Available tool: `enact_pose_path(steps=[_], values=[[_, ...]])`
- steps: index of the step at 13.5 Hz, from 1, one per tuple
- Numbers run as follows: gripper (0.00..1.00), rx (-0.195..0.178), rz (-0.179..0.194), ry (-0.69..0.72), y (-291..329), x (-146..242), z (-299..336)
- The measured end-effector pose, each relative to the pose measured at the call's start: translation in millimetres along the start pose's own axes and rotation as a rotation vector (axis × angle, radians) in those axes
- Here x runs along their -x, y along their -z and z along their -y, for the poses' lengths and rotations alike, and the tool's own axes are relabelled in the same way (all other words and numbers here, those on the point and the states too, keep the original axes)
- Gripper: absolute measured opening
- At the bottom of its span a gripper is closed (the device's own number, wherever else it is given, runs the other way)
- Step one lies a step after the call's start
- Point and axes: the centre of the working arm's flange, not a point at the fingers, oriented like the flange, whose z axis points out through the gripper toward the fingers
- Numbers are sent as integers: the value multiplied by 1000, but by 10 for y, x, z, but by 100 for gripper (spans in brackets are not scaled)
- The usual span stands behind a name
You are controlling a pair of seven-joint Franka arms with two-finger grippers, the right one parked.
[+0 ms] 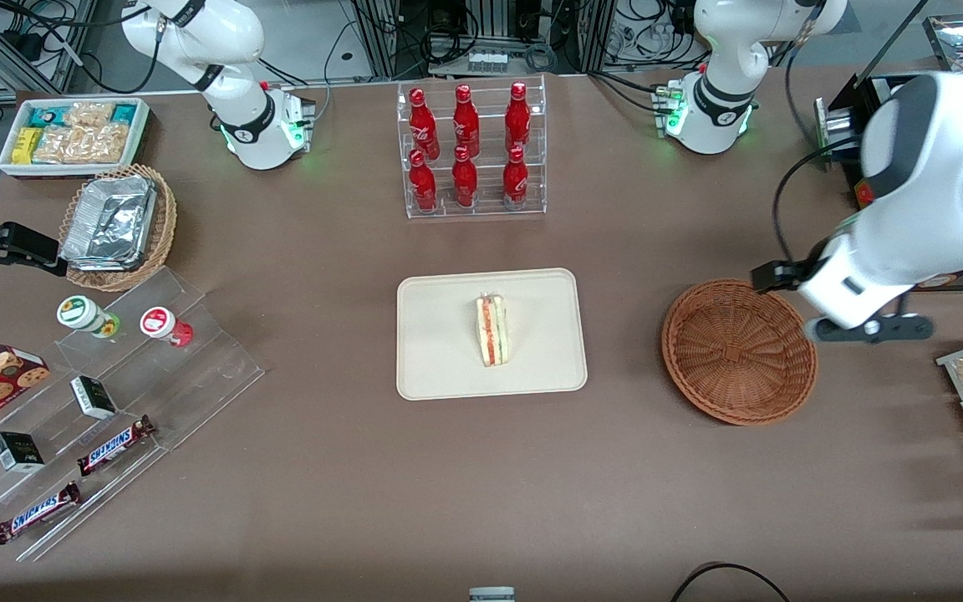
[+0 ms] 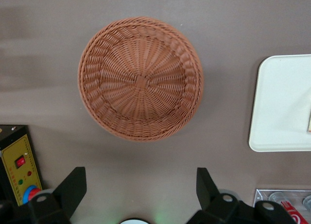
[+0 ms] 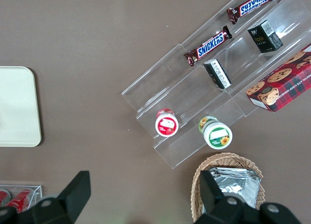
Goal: Place sandwich from basket to tray
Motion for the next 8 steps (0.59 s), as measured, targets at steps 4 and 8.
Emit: enact_pose_path(steps=[4,8], values=[[100,-8,19,-2,167,291,141],[100,-17,48,-9,276,476,173]])
